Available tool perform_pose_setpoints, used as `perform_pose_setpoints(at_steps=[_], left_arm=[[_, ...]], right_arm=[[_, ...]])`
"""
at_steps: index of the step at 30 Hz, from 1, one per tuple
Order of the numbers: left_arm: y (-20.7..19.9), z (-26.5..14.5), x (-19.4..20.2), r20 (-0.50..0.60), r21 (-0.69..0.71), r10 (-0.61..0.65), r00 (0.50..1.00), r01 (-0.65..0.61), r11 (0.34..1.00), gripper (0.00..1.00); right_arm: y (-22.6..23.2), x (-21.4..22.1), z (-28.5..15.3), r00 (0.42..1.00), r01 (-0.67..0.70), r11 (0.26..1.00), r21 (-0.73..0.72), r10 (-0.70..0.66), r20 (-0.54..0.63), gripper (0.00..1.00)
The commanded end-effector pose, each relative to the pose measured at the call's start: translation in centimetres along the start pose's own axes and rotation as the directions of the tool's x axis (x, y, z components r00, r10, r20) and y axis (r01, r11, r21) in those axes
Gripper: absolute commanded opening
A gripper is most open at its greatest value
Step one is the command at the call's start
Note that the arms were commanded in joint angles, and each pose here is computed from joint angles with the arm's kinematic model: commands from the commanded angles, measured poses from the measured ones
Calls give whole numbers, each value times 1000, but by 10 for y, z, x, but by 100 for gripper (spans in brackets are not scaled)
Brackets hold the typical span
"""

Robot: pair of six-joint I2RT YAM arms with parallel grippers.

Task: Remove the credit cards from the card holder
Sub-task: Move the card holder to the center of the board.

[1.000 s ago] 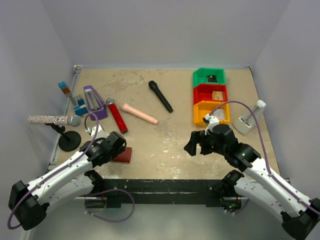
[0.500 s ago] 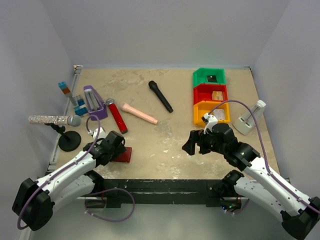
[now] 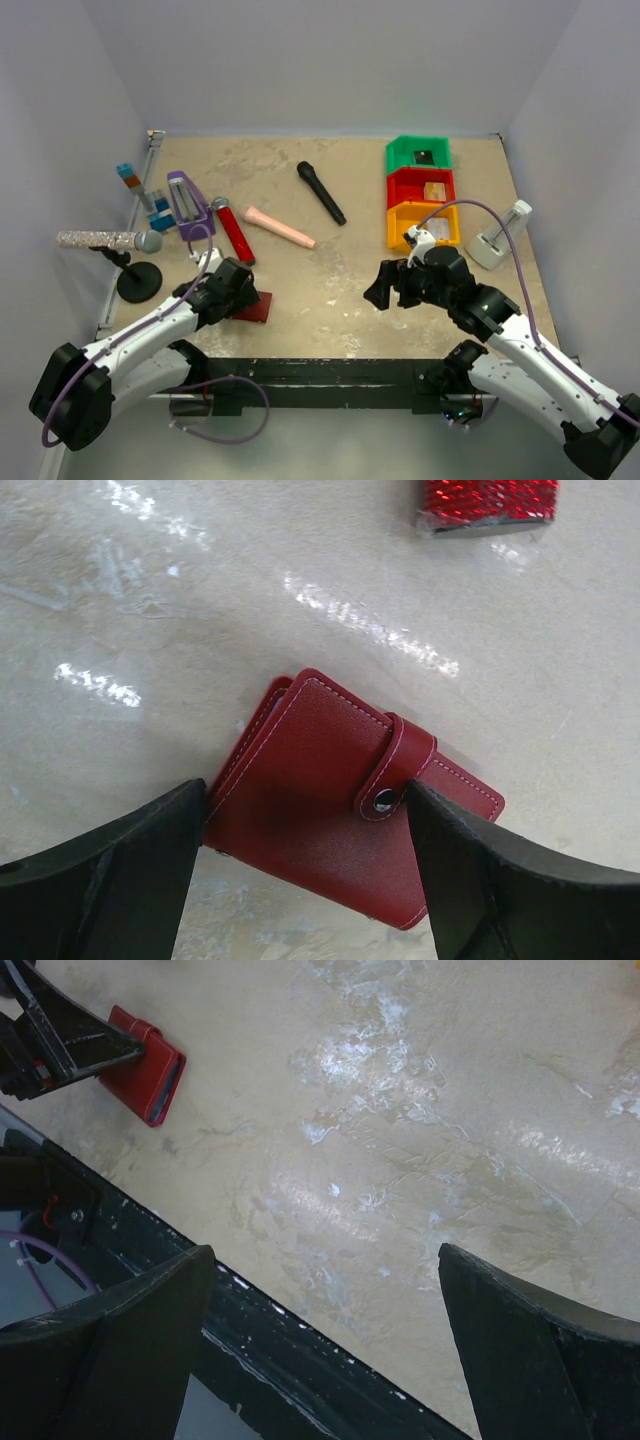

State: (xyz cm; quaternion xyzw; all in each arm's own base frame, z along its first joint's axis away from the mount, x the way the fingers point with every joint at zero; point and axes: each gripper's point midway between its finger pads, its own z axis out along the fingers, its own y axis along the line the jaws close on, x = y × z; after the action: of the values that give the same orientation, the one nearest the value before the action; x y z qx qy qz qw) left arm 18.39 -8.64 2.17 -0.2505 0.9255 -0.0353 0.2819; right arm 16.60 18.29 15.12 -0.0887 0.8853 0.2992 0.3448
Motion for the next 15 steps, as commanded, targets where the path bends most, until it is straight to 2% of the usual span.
perform_pose_setpoints(at_steps=[1, 9, 12, 15], left_arm=[[-24, -1, 1, -25, 116, 91, 996, -88, 989, 84], [-75, -13, -5, 2, 338, 283, 959, -267, 902, 83], [-94, -15, 5, -20, 413, 330, 944, -293, 862, 80], [-103, -23, 1, 12, 436, 335, 942, -306, 846, 82]], right_arm=[[11, -10, -2, 1000, 7, 999, -43, -6, 29, 99], [8, -4, -1, 999, 40, 998, -41, -39, 3, 99], [8, -3, -2, 999, 52, 998, -40, -52, -5, 99], [9, -4, -4, 998, 58, 997, -42, -59, -8, 99]])
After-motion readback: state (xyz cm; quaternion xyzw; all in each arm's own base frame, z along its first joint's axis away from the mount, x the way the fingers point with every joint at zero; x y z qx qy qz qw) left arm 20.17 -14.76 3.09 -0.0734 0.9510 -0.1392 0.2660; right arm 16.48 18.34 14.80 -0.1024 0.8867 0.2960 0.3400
